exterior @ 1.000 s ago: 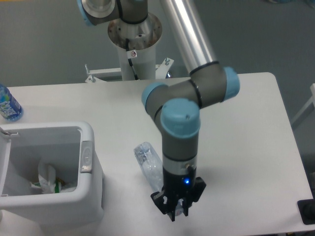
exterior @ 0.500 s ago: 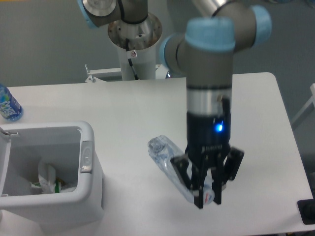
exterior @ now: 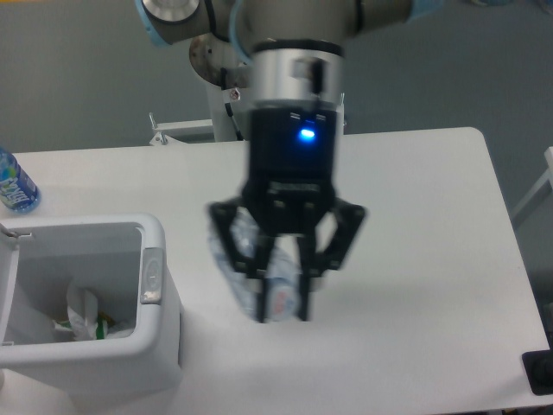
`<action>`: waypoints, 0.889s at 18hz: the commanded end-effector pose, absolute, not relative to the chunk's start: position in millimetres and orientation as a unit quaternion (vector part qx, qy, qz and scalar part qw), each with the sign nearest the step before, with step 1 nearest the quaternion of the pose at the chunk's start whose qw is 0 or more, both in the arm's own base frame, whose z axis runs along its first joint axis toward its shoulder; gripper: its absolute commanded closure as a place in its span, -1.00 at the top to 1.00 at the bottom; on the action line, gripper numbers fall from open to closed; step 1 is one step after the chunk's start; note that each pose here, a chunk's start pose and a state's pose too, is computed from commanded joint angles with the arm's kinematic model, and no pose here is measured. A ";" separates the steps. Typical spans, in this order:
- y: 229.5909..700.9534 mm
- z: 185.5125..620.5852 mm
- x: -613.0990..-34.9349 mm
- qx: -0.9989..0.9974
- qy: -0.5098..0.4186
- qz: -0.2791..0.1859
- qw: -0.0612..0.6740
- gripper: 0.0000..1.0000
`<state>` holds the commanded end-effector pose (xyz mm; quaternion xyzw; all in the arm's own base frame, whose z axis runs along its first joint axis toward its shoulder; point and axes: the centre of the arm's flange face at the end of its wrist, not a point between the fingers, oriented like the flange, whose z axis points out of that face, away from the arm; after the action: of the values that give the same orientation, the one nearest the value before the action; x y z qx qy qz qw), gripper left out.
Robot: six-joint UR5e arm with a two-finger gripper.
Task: Place the trash in the trash can
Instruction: 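Carry the bottle over the trash bin and lower it inside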
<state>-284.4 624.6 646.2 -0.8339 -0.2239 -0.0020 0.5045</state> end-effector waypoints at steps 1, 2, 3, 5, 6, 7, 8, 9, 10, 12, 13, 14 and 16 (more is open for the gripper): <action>631.1 644.8 -270.2 -0.837 -0.215 -0.007 0.504 -0.61; 635.1 644.8 -260.6 -0.838 -0.209 -0.011 0.504 -0.61; 638.9 644.5 -254.2 -0.839 -0.203 -0.013 0.504 -0.60; 649.4 643.1 -232.9 -0.841 -0.186 -0.020 0.508 -0.60; 653.4 640.4 -225.6 -0.842 -0.181 -0.023 0.508 -0.60; 661.0 635.1 -215.9 -0.845 -0.174 -0.029 0.505 -0.60; 666.6 631.3 -207.3 -0.847 -0.168 -0.032 0.503 -0.60; 672.3 623.8 -207.0 -0.850 -0.167 -0.035 0.499 -0.60; 675.9 618.3 -209.1 -0.851 -0.168 -0.036 0.496 -0.60; 687.6 602.0 -208.7 -0.858 -0.157 -0.036 0.487 -0.59; 692.8 592.1 -208.0 -0.863 -0.151 -0.036 0.481 -0.55; 694.7 584.3 -207.8 -0.866 -0.149 -0.036 0.475 -0.43; 696.7 573.1 -208.9 -0.872 -0.140 -0.033 0.468 0.75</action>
<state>-208.9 696.7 573.1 -0.8718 -0.1397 -0.0328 0.4684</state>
